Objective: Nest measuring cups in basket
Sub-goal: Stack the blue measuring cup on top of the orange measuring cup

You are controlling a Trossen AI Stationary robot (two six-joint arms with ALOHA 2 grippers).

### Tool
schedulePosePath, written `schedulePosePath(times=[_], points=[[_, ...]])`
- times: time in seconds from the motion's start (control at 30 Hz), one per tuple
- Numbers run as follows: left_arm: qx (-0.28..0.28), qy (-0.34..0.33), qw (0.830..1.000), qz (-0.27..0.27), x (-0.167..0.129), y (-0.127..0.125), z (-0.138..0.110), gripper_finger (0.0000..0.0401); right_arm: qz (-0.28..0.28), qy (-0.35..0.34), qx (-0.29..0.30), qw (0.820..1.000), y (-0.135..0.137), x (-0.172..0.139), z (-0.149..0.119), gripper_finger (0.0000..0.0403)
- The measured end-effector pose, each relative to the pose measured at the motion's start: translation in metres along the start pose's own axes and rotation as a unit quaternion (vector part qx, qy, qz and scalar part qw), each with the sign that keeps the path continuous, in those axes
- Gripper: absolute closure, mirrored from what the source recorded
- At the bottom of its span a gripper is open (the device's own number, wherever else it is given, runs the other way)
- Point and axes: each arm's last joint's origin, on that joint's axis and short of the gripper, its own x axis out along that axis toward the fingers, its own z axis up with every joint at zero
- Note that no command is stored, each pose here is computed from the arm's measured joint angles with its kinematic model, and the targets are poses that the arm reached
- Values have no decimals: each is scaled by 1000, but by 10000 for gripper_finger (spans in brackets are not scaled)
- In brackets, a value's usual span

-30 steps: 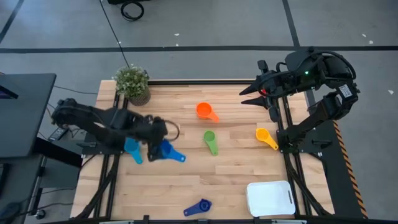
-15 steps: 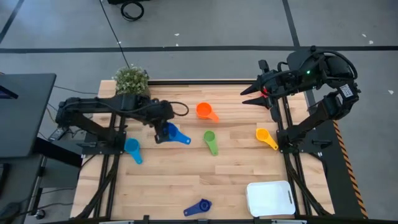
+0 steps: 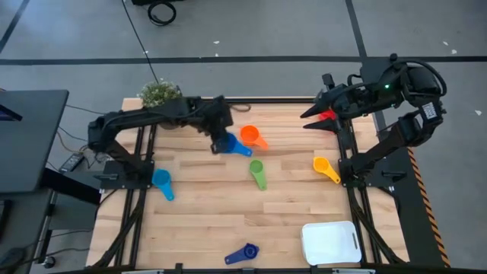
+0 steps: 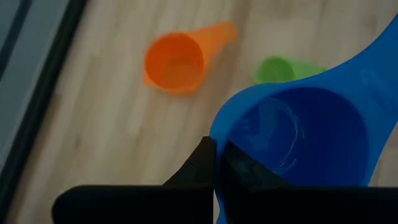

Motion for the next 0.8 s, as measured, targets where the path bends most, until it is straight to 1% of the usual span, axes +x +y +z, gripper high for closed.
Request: schedulePosePath(times=[0.27,0.43,0.57,0.63,0.8], points=[[18,-9,1000,-7,31,32,43,393,1,-8,0,1000,1,-11,-2,267],[37,2,999,-19,58,45,61,393,1,-10,0,1000,1,-13,-2,267],[36,15,999,-18,83,56,68,393,2,-5,0,1000,1,-14,-4,267],[36,25,999,-17,96,60,69,393,3,1,0,1000,1,-14,-5,267],[33,46,998,-17,119,64,66,393,4,3,0,1000,1,-14,-5,267]])
